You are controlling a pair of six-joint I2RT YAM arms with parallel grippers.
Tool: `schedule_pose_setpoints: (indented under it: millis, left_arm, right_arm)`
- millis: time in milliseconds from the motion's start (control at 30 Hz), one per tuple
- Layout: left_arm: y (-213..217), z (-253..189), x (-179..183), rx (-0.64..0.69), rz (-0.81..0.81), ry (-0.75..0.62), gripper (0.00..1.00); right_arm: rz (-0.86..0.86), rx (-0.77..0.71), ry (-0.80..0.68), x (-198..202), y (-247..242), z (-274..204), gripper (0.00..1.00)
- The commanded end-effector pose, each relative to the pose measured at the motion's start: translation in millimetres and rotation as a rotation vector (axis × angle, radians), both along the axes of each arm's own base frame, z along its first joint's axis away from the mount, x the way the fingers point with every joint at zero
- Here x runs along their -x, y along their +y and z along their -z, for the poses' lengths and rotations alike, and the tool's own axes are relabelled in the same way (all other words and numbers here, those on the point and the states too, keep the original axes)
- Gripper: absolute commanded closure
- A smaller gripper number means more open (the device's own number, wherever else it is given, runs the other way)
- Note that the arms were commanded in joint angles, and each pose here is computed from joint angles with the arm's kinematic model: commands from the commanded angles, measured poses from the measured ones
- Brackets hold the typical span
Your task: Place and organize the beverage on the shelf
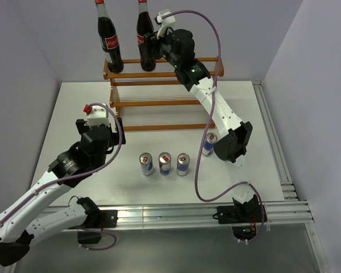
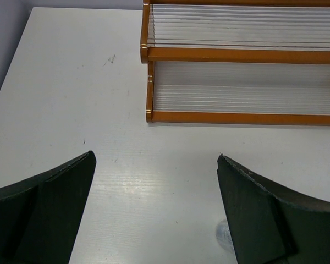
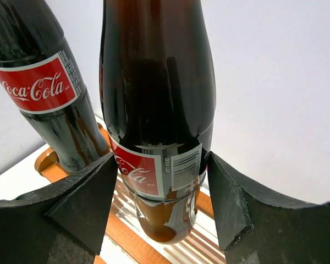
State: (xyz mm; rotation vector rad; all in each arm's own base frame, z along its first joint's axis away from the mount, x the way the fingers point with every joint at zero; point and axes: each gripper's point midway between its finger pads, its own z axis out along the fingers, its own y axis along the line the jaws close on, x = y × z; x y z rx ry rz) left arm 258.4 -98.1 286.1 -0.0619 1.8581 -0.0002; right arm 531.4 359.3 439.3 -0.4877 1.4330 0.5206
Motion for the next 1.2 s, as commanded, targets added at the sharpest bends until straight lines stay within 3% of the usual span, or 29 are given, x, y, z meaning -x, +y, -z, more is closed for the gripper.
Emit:
schedule_pose_setpoints:
  millis: [0, 300, 867, 1100, 1167]
  left_arm:
    - [-3.1, -10.7, -1.3, 0.008, 0.018, -0.021, 0.02]
    - [-2.8, -12.4, -0.5, 0.012, 0.02, -0.026, 0.02]
    - [1.0, -17.3, 2.5, 0.027, 0.015, -0.043, 0.01]
    - [2.0, -17.5, 3.0, 0.028, 0.011, -0.043, 0.01]
    - [2.0, -17.5, 3.0, 0.028, 0.011, -0.043, 0.01]
  right_arm:
    - [-0.028, -0.056, -0.07, 7.0, 2.1, -28.8, 0.3]
    - [-0.092, -0.048, -0.07, 17.1, 15.5, -24.4, 0.23]
    - [-0.071, -0.094, -0.027, 7.0, 33.3, -2.2, 0.4]
    - [-0.082, -0.083, -0.03, 12.3, 38.0, -1.5, 0.37]
    - [-0.077, -0.082, -0.037, 13.7, 35.7, -5.1, 0.32]
